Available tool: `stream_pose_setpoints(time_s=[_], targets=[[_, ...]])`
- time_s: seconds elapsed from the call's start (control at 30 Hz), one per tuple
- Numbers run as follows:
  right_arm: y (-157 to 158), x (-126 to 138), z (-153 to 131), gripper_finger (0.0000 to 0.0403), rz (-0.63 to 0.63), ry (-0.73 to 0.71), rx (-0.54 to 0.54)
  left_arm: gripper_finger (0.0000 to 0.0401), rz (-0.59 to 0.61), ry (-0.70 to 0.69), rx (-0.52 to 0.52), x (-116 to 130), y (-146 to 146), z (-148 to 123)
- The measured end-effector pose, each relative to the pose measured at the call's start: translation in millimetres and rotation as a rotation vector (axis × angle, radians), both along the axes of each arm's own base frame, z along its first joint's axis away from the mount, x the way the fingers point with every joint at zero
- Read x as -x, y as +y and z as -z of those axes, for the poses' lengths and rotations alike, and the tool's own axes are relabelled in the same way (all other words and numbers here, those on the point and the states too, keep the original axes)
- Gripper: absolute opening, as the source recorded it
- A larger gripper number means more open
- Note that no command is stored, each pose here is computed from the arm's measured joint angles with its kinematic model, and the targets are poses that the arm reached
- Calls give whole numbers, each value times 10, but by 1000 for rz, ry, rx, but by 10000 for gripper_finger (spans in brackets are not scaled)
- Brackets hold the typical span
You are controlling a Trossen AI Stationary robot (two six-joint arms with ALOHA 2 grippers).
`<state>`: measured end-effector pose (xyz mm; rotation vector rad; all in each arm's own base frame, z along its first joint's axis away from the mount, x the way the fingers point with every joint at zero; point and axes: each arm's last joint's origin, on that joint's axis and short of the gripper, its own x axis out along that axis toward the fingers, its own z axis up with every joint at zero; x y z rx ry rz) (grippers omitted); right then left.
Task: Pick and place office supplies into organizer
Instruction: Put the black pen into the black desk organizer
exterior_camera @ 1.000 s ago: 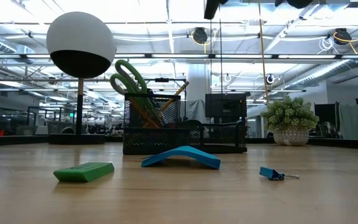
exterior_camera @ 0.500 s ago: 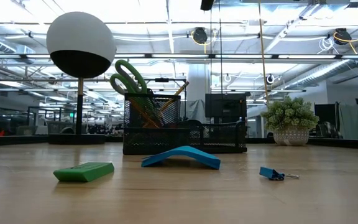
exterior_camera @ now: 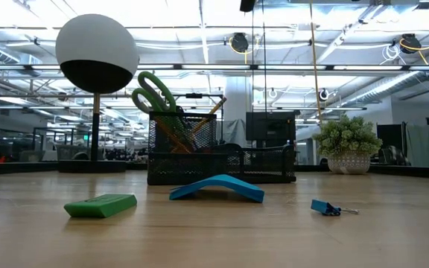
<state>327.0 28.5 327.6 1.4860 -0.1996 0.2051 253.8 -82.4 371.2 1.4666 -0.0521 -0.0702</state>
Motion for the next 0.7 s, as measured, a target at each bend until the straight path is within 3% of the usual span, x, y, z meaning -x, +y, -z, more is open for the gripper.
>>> stream_pose_setpoints(time_s=[0.7], targets=[[0,0,0,16,0,0,-1,184,52,-50,19,-235,37,81]])
